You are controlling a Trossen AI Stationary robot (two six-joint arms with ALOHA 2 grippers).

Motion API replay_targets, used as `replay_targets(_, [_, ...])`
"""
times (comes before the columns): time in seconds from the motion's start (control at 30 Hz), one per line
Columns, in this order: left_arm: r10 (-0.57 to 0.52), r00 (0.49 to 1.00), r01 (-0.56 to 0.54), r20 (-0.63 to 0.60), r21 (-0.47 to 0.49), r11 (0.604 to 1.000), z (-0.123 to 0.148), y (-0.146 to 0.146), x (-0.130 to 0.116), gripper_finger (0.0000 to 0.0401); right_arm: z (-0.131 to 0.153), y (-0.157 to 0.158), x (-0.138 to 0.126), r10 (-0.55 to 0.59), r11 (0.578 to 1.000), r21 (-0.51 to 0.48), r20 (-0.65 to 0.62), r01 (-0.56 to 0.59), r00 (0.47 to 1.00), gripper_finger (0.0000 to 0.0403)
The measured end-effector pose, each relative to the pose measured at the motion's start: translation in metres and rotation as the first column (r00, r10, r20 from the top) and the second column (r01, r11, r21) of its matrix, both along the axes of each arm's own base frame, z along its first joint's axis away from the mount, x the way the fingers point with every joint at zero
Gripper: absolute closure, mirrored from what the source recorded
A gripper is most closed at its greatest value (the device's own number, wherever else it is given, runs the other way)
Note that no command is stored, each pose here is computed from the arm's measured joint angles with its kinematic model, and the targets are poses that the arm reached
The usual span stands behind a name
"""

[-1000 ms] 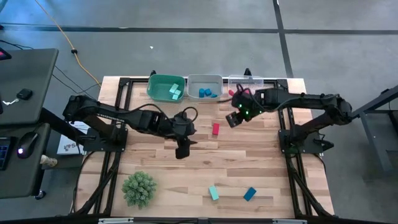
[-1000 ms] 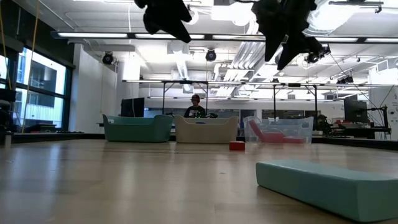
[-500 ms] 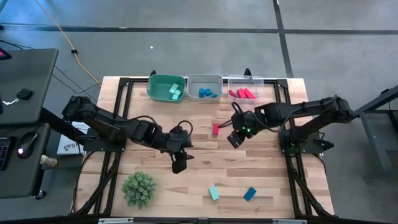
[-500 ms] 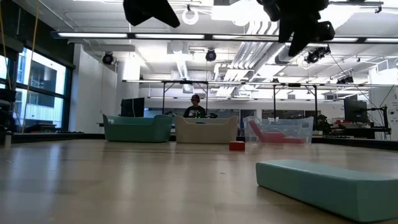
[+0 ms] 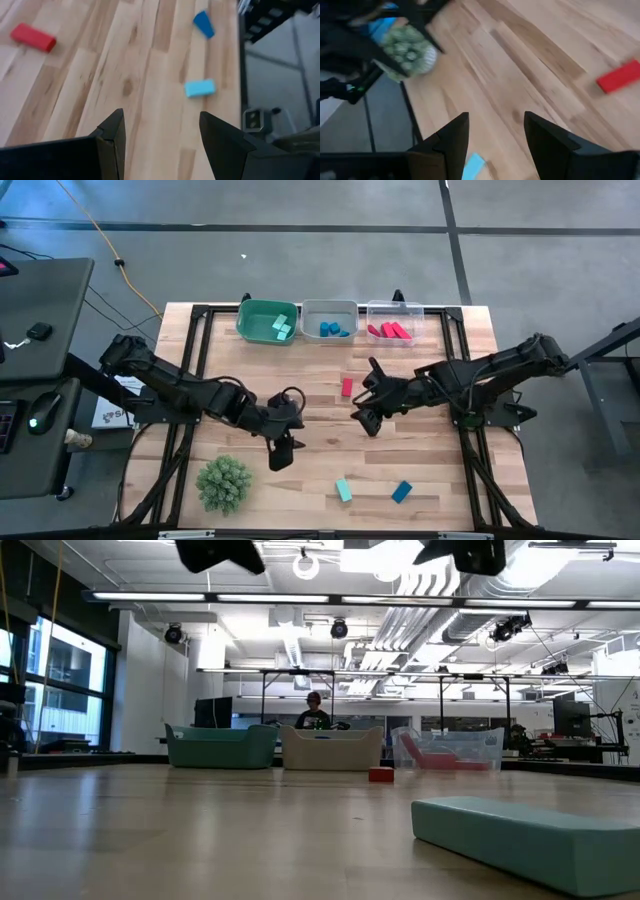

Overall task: Sort & place blocks by color
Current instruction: Put the light blue block into the green bin

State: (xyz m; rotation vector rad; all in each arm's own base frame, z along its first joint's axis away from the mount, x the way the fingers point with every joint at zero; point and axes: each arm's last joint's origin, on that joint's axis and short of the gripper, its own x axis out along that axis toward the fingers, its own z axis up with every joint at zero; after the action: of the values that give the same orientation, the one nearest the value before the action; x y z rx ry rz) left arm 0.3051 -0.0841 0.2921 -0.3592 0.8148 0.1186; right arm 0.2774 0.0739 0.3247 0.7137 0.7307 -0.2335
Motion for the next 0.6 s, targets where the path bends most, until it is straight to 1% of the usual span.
replay_targets(0.17, [0.045,0.991,-0.046,-0.129,0.002,0.999,-0.008,0.003,-0.01,0.0227,0.007,0.002,0.006,0.041,0.999,-0.021,0.095,-0.039,0.995,0.0223])
replay_targets(0.27, [0.06,0.98,-0.058,-0.19,0.015,0.998,-0.011,0.004,-0.015,0.0227,0.015,0.001,0.012,0.071,0.997,-0.051,0.194,-0.062,0.978,0.0214])
replay_targets(0.33, [0.062,0.974,-0.059,-0.219,0.024,0.998,-0.013,0.005,-0.017,0.0227,0.022,0.002,0.016,0.09,0.995,-0.073,0.272,-0.073,0.958,0.0205])
replay_targets(0.43, [0.049,0.967,-0.039,-0.248,0.045,0.998,-0.014,0.006,-0.02,0.0227,0.03,0.002,0.02,0.088,0.994,-0.096,0.365,-0.056,0.927,0.0195])
replay_targets(0.6, [0.039,0.956,-0.016,-0.291,0.082,0.997,-0.016,0.012,-0.022,0.0227,0.037,0.003,0.022,0.081,0.995,-0.087,0.429,-0.048,0.9,0.0187])
